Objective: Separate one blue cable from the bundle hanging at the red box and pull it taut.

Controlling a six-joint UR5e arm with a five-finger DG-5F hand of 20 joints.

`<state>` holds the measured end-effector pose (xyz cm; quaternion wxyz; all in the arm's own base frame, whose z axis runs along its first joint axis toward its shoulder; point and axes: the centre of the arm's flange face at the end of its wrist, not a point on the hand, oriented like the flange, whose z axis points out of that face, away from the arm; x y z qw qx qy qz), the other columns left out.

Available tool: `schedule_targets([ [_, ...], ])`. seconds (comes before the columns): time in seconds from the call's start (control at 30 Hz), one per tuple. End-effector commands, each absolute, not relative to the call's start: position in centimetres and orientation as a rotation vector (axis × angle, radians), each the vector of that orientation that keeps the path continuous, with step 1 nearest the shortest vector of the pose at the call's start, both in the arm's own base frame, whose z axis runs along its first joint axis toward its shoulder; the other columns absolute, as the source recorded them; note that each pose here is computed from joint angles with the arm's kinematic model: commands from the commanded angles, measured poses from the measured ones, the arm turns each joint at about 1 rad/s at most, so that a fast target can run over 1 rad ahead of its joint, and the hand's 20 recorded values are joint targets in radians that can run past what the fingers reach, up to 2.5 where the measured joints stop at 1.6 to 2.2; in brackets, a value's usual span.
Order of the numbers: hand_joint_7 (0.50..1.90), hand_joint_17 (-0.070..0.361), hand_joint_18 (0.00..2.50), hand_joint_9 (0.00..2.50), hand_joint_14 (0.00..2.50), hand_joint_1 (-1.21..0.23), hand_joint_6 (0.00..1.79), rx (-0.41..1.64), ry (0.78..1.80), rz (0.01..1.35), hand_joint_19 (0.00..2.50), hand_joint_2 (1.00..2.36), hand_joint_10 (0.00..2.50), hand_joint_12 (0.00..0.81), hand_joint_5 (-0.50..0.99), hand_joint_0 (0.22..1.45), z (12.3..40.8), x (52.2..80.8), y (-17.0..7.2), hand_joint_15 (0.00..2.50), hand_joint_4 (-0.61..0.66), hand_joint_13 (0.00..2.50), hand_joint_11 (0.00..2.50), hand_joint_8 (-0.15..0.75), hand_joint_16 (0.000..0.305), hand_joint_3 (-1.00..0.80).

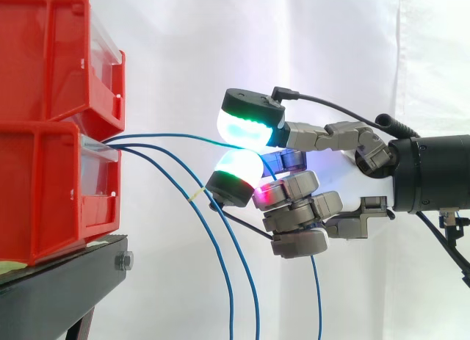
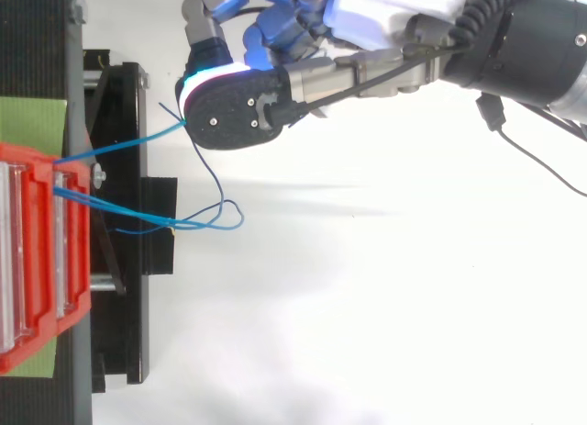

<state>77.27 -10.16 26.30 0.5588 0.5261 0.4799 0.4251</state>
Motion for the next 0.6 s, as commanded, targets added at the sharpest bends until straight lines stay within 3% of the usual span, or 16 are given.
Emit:
schedule_targets([
  [0.0, 1.44, 0.079, 1.03, 0.79, 2.41, -0.75, 0.96, 1.251, 1.121, 1.009, 1.52, 1.02, 1.10, 0.299, -0.21, 0.76, 26.24, 77.26, -10.12, 1.20, -0.11, 0.90, 1.72, 0.237, 0.035, -0.26],
  [0.27, 1.53, 0.077, 1.01, 0.79, 2.43, -0.71, 0.96, 1.260, 1.113, 1.015, 1.52, 1.00, 1.11, 0.297, -0.23, 0.82, 26.24, 77.28, -9.95, 1.18, -0.12, 0.89, 1.69, 0.234, 0.034, -0.48],
  [0.57, 1.63, 0.073, 1.02, 0.79, 2.42, -0.68, 0.97, 1.270, 1.109, 1.022, 1.52, 1.00, 1.15, 0.291, -0.23, 0.84, 26.21, 77.25, -9.95, 1.17, -0.11, 0.90, 1.65, 0.233, 0.033, -0.50],
])
